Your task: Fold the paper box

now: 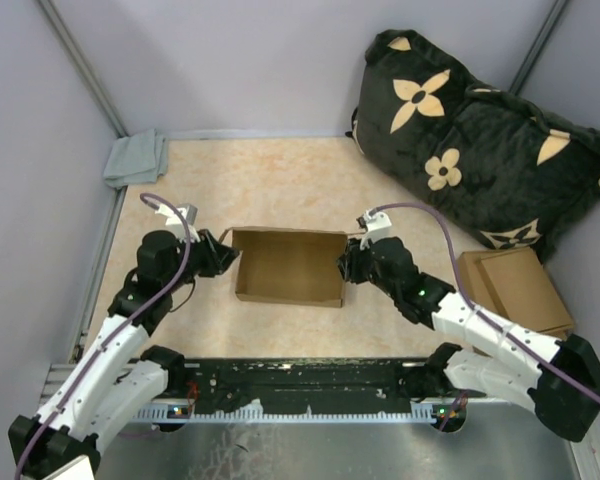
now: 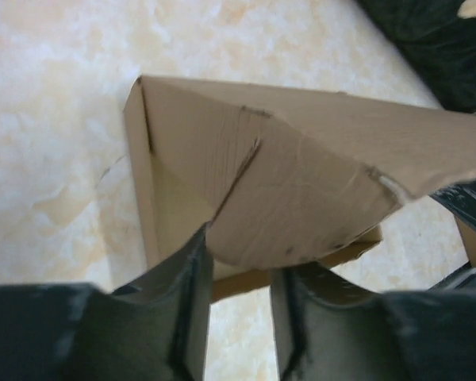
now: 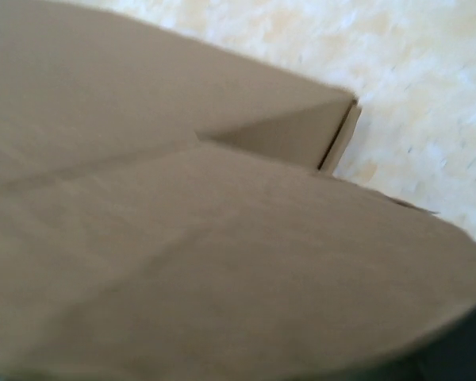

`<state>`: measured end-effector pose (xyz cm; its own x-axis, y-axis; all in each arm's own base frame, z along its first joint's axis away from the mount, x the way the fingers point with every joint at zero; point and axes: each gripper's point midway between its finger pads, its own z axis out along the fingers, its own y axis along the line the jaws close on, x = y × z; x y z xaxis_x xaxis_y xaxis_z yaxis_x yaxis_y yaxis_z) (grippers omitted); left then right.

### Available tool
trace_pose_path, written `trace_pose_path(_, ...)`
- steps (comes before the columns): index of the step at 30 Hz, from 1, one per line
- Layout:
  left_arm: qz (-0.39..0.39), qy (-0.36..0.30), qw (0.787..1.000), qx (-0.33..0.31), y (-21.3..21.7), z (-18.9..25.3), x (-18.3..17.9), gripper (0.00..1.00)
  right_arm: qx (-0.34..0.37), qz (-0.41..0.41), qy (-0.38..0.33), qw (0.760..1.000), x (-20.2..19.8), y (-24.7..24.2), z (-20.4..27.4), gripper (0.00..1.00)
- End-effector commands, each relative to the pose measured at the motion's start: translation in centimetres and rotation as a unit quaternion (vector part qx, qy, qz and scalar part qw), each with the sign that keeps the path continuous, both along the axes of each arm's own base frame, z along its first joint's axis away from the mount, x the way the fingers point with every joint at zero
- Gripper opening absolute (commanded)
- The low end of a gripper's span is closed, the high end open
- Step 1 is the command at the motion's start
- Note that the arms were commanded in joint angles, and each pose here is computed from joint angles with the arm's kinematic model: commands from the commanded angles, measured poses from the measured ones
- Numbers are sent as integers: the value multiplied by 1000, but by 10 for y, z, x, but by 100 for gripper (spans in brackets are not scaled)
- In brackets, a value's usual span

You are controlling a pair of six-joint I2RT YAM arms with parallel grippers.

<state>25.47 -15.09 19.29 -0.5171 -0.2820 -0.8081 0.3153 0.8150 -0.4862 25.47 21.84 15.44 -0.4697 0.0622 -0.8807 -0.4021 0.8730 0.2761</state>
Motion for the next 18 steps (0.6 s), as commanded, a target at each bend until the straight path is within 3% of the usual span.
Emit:
trace_pose_path(1, 37, 75, 996, 6, 15, -19, -23, 43, 28, 40, 80, 996, -41, 5, -16, 45)
trace_pose_path(4, 68, 108, 992, 0, 25, -23, -37, 49, 29, 32, 112, 993, -59, -8, -27, 50)
trace_pose_path(8, 77, 99, 992, -24, 29, 0, -52, 52, 45, 19, 115, 992, -76, -26, -25, 51)
trace_pose_path(18, 88, 4, 991, -102, 44, 56, -88, 51, 92, 6, 72, 993, -90, -47, 18, 50)
